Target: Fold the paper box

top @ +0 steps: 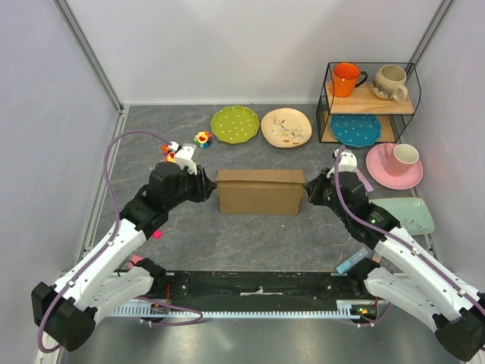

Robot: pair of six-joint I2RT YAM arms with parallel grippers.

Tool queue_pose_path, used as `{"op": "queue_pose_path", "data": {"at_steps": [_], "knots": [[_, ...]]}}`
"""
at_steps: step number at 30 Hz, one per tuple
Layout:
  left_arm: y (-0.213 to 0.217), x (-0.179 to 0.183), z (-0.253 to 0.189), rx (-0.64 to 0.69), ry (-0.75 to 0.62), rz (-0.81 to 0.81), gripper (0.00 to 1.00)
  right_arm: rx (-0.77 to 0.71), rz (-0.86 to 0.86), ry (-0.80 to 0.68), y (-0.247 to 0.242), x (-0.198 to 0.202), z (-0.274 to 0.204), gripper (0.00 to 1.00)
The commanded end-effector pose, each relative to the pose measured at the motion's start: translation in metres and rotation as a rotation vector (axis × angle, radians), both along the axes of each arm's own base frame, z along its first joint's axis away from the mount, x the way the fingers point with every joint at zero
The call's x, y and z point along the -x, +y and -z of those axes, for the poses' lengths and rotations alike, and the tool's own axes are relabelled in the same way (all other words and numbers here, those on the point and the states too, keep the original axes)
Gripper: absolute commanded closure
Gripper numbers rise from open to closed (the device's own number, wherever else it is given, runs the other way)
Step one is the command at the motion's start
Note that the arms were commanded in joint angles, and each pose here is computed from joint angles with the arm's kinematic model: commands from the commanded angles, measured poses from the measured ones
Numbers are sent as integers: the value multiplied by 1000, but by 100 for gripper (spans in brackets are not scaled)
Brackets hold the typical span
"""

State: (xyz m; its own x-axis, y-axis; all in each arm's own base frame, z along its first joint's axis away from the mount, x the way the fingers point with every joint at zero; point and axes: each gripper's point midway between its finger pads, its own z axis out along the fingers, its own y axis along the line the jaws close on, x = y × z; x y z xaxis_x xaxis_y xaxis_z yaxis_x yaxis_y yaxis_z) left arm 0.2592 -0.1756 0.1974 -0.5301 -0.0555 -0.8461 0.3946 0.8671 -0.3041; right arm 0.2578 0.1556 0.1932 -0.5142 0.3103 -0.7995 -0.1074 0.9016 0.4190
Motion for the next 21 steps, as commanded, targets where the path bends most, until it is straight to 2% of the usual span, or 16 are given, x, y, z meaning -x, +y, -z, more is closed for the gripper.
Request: {"op": "queue_pose_path", "data": {"at_steps": [1,10,16,21], "knots": [[1,-4,-40,7,-98,22,61,110,0,134,-13,15,35,100],[4,-12,-77,28,-178,3,62,114,-3,137,-11,13,34,100],[-15,-32,-68,88,-157,8,68,111,-8,142,-11,15,36,100],[-29,-31,-35,104,-61,49,79,109,-10,144,-10,16,37,100]]}}
